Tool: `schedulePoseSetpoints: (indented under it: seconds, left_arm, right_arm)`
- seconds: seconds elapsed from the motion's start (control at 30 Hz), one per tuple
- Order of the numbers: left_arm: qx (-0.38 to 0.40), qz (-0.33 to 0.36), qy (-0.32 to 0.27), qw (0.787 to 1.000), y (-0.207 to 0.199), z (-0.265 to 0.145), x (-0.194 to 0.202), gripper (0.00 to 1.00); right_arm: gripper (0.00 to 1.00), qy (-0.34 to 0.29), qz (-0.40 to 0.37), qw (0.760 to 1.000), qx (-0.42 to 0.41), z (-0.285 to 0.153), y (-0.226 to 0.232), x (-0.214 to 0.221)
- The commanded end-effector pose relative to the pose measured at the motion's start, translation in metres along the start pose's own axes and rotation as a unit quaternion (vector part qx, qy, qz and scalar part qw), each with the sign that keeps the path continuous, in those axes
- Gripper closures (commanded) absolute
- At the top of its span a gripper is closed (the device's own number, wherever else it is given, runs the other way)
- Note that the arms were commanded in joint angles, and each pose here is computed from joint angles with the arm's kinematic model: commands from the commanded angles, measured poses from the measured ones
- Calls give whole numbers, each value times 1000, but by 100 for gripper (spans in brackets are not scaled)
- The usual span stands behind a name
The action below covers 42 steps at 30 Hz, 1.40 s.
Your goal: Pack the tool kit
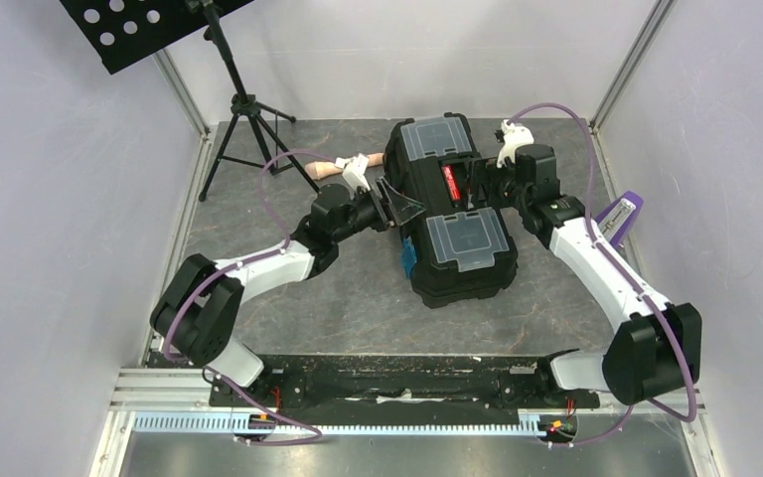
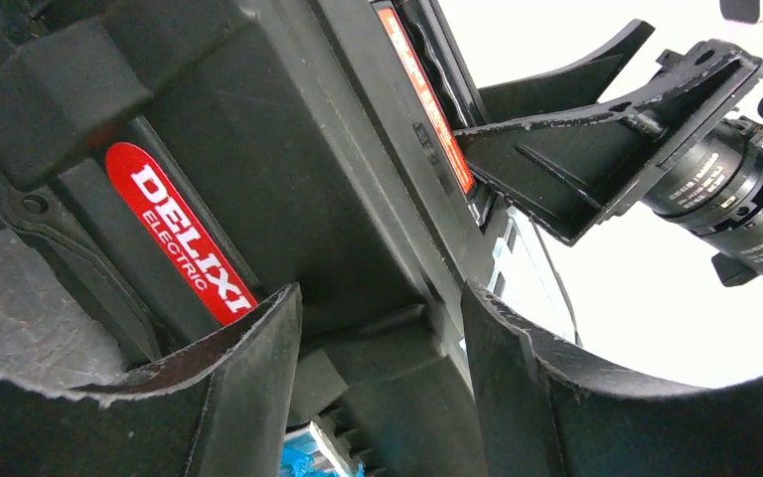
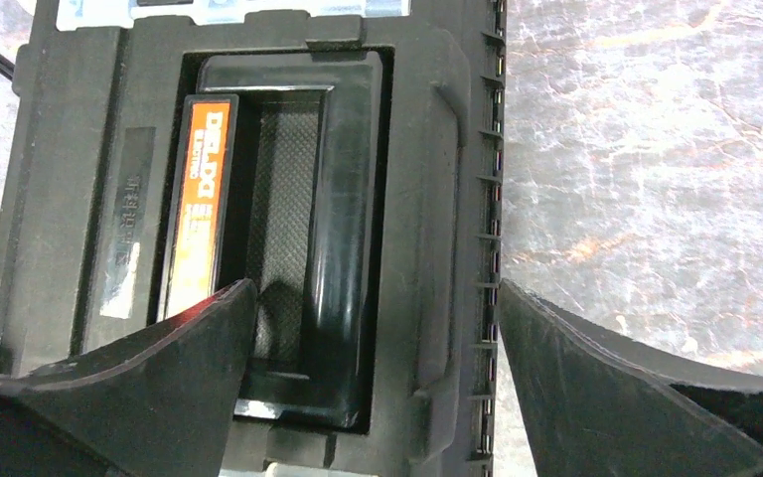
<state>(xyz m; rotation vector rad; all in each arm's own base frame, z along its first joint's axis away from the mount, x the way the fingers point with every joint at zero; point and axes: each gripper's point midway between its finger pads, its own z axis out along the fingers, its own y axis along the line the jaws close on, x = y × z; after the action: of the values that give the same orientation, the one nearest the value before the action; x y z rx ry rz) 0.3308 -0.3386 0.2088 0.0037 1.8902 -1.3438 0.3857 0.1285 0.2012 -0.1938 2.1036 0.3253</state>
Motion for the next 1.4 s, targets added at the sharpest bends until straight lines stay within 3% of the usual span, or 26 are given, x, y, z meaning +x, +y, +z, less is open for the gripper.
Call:
schedulePoseSetpoints:
  seconds: [0.0, 0.23, 0.4, 0.47, 0.6, 0.77, 0.87, 1.0, 1.2, 1.37]
  left_arm:
    - [81, 4, 35, 996, -52, 0, 32, 34]
    - [133, 32, 106, 985, -104, -29, 109, 34]
    - [138, 58, 71, 986, -115, -46, 101, 34]
    - [113, 66, 29, 991, -107, -53, 81, 32]
    - [20, 77, -55, 995, -54, -71, 33, 24]
    - [-92, 99, -124, 983, 31, -94, -10, 5]
    - [-120, 112, -144, 976, 65, -93, -22, 1]
    - [-105, 66, -149, 981, 80, -84, -20, 2]
    - [-74, 123, -145, 979, 95, -59, -18, 0]
    - [25, 137, -111, 984, 98, -33, -18, 1]
  right_arm:
    - [6, 93, -40, 995, 4, -28, -3, 50]
    - [5, 30, -62, 997, -20, -52, 8, 16]
    - [5, -2, -97, 995, -13, -62, 6, -4]
    - [5, -7, -107, 994, -17, -62, 7, -10]
    - [3, -5, -122, 991, -56, -59, 20, -13]
    - [3, 5, -124, 986, -115, -50, 40, 0]
    - [3, 6, -124, 983, -137, -46, 51, 5]
    - [2, -5, -145, 978, -148, -50, 61, 1]
    - [2, 2, -150, 979, -140, -47, 60, 8]
    - [2, -2, -153, 977, -150, -51, 67, 12]
